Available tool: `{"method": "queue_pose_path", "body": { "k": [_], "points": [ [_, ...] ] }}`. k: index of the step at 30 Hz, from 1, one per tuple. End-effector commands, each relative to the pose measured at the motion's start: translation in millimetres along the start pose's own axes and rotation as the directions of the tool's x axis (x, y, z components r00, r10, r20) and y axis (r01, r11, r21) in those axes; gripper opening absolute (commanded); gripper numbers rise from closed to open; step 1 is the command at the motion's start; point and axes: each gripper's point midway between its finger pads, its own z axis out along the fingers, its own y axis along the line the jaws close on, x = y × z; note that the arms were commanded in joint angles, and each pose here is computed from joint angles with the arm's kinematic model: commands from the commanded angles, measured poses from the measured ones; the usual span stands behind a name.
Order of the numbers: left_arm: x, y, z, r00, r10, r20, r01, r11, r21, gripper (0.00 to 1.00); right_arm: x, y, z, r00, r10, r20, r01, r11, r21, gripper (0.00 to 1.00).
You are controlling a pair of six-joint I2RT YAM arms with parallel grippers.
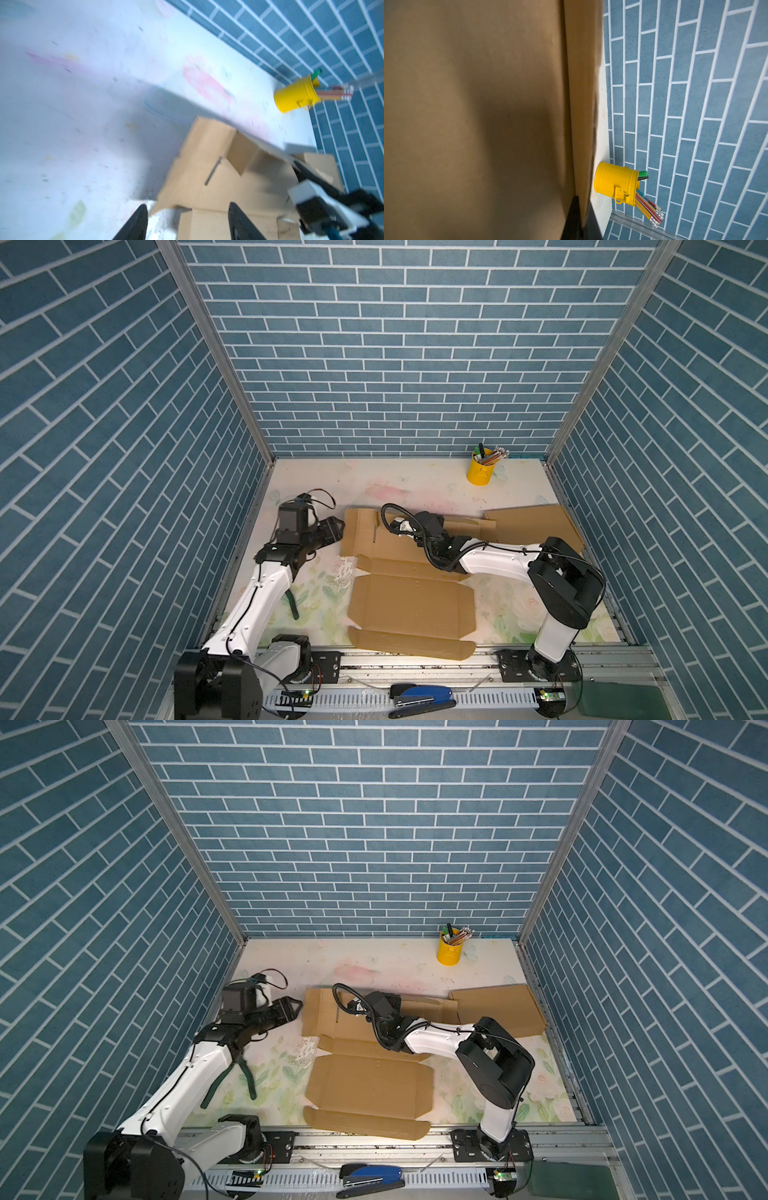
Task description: Fold the paper box
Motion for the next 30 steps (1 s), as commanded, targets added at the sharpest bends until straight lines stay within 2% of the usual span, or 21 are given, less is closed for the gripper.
{"method": "queue_pose_path", "body": {
  "k": [1, 4, 7, 10, 12, 20, 26, 30],
  "points": [
    [-21, 27, 6, 1.000, -0.028, 0.002, 0.028, 0.998, -0.061, 0.62, -5, -26, -10, 0.998, 0.012, 0.062, -0.017, 0.996, 0.091, 0.00],
    [-34, 44, 24, 1.000, -0.022, 0.008, 0.023, 0.994, -0.110, 0.62, -6, -31, -16, 0.996, 0.021, 0.088, -0.031, 0.994, 0.106, 0.00],
    [-27, 37, 51, 0.998, -0.023, -0.061, 0.021, 0.999, -0.044, 0.63, -7, -36, -21, 0.994, 0.032, 0.105, -0.045, 0.991, 0.124, 0.00],
    [-8, 23, 73, 0.988, 0.063, -0.143, -0.063, 0.998, 0.004, 0.68, -8, -42, -25, 0.991, 0.044, 0.126, -0.063, 0.987, 0.150, 0.00],
    [1, 18, 83, 0.981, 0.080, -0.177, -0.074, 0.996, 0.042, 0.69, -9, -44, -27, 0.989, 0.039, 0.144, -0.063, 0.985, 0.162, 0.00],
    [7, 4, 76, 0.973, 0.191, -0.128, -0.174, 0.976, 0.129, 0.69, -8, -52, -36, 0.988, 0.013, 0.152, -0.051, 0.967, 0.249, 0.00],
    [37, -3, 74, 0.931, 0.293, -0.220, -0.272, 0.955, 0.120, 0.69, -9, -42, -45, 0.995, -0.024, 0.099, -0.013, 0.933, 0.360, 0.00],
    [51, -5, 72, 0.892, 0.353, -0.281, -0.336, 0.936, 0.108, 0.68, -10, -45, -50, 0.997, -0.068, 0.038, 0.043, 0.886, 0.463, 0.00]
  ]
}}
